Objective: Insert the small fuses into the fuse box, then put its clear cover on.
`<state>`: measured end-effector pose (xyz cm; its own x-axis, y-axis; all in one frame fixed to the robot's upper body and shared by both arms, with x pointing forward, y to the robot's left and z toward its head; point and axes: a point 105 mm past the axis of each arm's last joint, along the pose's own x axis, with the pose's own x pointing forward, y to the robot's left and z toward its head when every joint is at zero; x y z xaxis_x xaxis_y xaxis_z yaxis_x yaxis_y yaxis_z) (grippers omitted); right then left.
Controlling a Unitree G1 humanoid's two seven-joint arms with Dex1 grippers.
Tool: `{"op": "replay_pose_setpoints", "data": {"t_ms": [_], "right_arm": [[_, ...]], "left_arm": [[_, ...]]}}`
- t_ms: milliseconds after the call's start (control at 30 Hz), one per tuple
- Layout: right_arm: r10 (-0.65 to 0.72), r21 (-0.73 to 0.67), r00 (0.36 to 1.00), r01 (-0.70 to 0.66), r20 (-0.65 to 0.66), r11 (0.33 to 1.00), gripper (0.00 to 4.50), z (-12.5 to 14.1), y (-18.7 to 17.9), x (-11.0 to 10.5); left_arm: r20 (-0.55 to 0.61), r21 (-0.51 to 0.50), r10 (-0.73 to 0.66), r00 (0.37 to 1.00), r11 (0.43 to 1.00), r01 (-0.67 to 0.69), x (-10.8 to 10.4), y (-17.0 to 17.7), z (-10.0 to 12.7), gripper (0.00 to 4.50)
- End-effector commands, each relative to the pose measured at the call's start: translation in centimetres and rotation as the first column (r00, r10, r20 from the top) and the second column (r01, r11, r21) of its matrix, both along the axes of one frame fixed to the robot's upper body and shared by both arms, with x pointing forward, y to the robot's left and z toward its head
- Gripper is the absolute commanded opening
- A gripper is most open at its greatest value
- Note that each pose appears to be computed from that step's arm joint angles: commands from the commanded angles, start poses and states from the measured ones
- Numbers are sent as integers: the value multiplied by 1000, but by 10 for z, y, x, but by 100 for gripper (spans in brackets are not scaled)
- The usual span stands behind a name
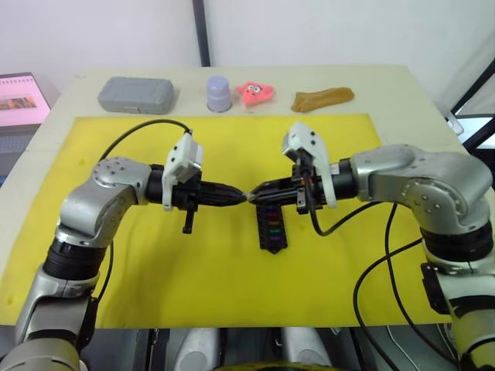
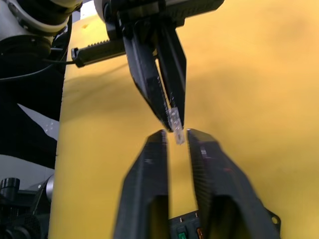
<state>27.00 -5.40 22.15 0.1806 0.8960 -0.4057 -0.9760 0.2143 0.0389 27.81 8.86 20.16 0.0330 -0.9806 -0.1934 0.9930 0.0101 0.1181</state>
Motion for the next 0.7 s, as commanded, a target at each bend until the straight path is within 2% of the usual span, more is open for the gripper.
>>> {"op": "replay_pose_setpoints", "data": {"t_ms": [33,700], "right_arm": [[18,29,999,-19,42,999,84,14,3,-2],[24,18,999,-25,42,1000,84,11,3,-3]], "left_arm": [[48,-5,-3,999,1000,3,-1,2,9,0],[49,-7,-3,999,1000,3,-1,1,10,0]]}}
